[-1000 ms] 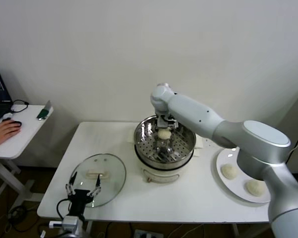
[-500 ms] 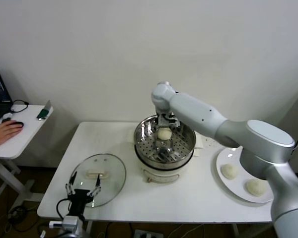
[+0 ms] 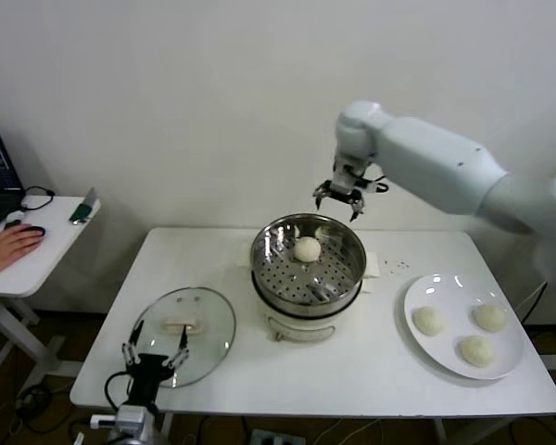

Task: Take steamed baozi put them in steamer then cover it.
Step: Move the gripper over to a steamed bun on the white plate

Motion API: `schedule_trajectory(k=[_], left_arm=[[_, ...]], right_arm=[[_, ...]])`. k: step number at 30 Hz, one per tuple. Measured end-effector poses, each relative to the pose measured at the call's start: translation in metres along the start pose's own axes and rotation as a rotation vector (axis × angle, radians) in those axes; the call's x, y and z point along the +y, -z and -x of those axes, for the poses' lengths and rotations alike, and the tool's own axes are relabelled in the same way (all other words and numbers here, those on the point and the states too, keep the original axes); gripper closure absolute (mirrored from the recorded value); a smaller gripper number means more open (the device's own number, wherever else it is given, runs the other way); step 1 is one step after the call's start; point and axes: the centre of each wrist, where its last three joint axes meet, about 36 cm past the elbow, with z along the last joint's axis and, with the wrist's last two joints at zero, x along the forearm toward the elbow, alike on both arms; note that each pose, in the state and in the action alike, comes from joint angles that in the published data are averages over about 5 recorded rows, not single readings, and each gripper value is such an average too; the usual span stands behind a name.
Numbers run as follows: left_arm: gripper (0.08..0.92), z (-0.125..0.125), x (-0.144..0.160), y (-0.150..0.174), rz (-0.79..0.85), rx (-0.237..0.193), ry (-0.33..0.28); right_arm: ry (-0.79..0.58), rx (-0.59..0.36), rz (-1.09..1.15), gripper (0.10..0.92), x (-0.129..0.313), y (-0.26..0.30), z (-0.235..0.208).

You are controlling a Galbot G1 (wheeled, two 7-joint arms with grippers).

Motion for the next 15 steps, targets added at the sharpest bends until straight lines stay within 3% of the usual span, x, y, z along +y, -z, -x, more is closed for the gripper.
schedule_trajectory(k=[6,15], left_arm=[[0.177,-0.001,-0.001,0.002,0.003,-0.003,-0.001],[0.177,-0.004,-0.001,0.001,0.014,0.001,-0.001]], right_arm=[[0.004,-0.055,0.336,0.2,0.084,-0.039,0.012],[0.074,-0.125,0.697,0.2,0.204,-0.058,0.082]])
